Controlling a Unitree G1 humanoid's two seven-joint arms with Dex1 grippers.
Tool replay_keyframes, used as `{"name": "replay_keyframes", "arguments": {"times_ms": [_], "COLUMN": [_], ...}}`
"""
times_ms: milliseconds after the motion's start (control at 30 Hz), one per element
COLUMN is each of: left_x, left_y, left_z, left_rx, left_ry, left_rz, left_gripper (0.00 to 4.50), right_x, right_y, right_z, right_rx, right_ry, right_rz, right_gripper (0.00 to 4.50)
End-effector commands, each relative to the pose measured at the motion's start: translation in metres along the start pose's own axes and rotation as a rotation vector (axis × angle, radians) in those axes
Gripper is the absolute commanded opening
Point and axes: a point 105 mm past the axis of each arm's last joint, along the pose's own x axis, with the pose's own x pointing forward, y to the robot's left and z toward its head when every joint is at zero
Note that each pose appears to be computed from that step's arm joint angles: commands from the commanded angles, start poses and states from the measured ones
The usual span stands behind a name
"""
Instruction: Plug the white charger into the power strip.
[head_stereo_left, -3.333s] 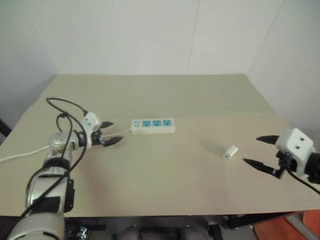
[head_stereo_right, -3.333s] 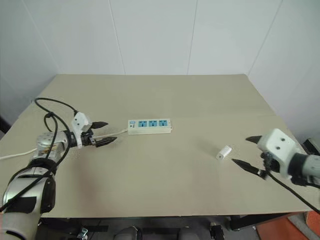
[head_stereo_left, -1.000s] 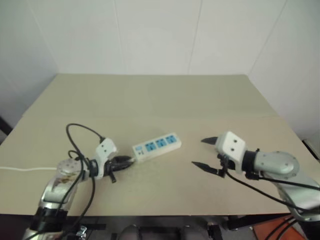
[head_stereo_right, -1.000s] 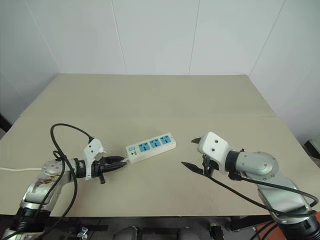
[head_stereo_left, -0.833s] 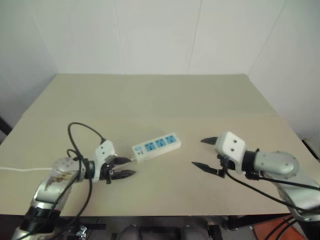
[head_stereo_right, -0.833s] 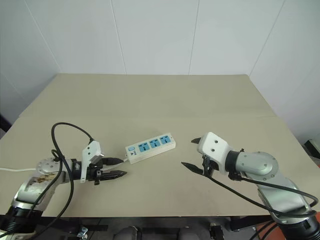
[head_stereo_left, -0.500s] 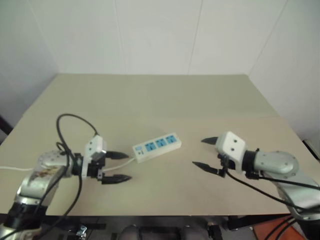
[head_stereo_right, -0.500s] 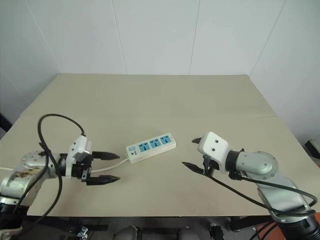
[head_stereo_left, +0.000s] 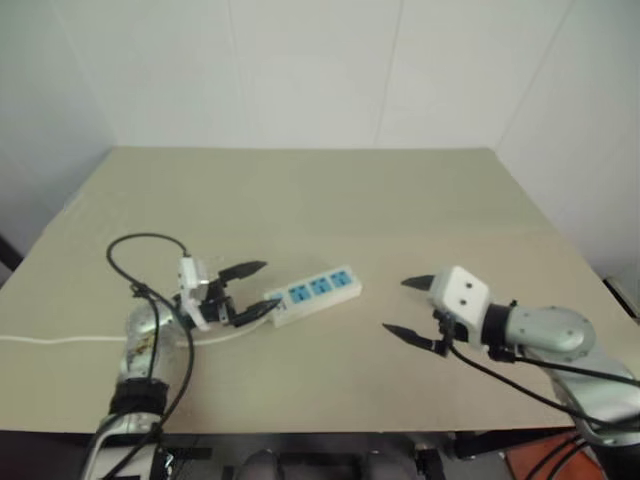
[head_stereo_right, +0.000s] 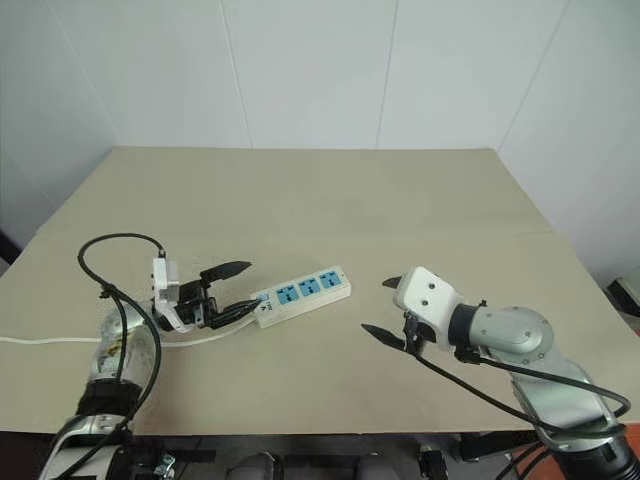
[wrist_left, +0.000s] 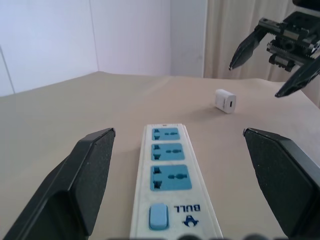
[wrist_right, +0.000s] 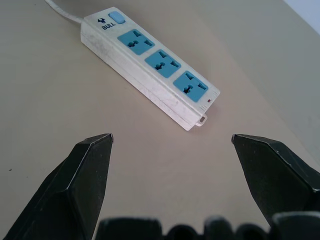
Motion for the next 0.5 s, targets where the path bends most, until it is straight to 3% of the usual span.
{"name": "replay_keyframes", "arguments": {"times_ms": [33,233,500], "left_x": [-0.001,-0.001,0.003], "left_y": [0.005,0.012,-0.003], "left_z": [-0.007,-0.020,-0.033], "left_rx": [0.071,0.042,0.009], "left_ry": [0.042,0.046,0.066], "left_rz": [0.001,0.073,0.018], "left_gripper": [4.47,4.47,4.47], "right_x": [-0.005,-0.006,-0.005], "right_y": [-0.004,-0.004,-0.005], "right_z": [0.011,0.011,0.009], "right_rx": [-0.036,-0.038,-0.041], "right_ry": [-0.026,-0.027,-0.018], "right_rz": [-0.038,-0.046,-0.056], "right_gripper": [4.50,4.50,4.50]}}
